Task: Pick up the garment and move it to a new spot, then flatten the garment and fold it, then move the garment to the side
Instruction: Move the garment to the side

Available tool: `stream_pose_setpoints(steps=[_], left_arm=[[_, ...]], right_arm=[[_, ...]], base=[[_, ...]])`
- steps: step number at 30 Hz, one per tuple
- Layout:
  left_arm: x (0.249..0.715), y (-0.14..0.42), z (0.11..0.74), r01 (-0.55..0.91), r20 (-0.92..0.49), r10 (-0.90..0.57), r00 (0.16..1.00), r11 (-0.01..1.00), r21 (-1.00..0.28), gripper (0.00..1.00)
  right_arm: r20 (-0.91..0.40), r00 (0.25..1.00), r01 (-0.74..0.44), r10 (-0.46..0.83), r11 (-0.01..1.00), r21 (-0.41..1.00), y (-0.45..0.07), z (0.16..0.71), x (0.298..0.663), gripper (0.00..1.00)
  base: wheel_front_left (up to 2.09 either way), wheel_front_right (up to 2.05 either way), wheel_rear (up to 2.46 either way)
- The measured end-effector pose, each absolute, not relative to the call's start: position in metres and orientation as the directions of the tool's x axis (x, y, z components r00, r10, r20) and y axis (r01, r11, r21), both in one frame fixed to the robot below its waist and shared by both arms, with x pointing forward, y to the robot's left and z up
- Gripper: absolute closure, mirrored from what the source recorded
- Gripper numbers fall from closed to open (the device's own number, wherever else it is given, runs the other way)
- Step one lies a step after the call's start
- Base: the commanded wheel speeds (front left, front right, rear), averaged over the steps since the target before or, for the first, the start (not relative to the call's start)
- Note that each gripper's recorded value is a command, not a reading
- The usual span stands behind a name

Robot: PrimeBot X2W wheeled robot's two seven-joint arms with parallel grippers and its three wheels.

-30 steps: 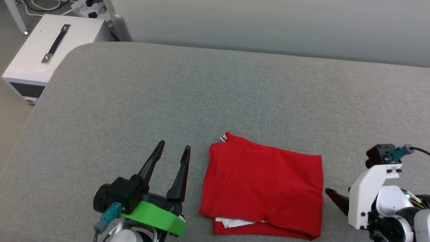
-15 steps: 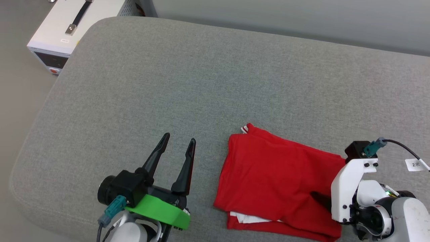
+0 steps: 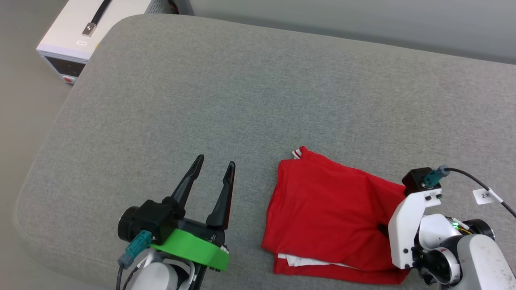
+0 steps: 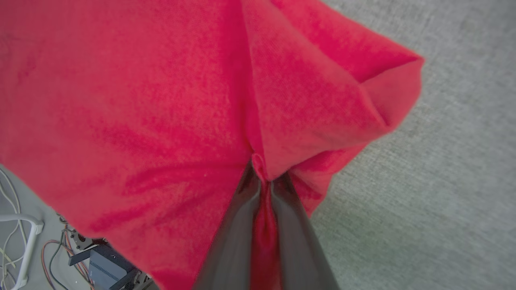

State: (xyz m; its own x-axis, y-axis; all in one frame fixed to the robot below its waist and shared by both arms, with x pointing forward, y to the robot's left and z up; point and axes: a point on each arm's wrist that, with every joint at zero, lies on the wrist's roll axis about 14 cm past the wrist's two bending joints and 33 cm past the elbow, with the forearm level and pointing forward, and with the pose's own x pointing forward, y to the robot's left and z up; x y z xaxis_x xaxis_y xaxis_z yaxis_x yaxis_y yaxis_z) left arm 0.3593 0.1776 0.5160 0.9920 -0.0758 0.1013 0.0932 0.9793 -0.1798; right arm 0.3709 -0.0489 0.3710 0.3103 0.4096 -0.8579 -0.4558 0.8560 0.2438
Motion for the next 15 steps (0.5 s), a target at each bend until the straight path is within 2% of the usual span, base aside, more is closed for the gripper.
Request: stream_pose_setpoints(steps=[8, 15], left_arm=[[0.366, 0.159, 0.519, 0.159, 0.116, -0.139, 0.984, 0.970, -0.186, 0.00], [0.375, 0.118, 0.517, 0.288, 0.120, -0.268, 0.956, 0.937, -0.199, 0.00]], right_arm=[[-0.809, 0.425, -0.546, 0.407, 0.828, 0.129, -0.063, 0.393, 0.378, 1.00], [-0.803, 0.539, -0.582, 0.255, 0.801, -0.136, -0.138, 0.418, 0.387, 1.00]], base=[[0.00, 0.00, 0.00], [0.00, 0.00, 0.00]])
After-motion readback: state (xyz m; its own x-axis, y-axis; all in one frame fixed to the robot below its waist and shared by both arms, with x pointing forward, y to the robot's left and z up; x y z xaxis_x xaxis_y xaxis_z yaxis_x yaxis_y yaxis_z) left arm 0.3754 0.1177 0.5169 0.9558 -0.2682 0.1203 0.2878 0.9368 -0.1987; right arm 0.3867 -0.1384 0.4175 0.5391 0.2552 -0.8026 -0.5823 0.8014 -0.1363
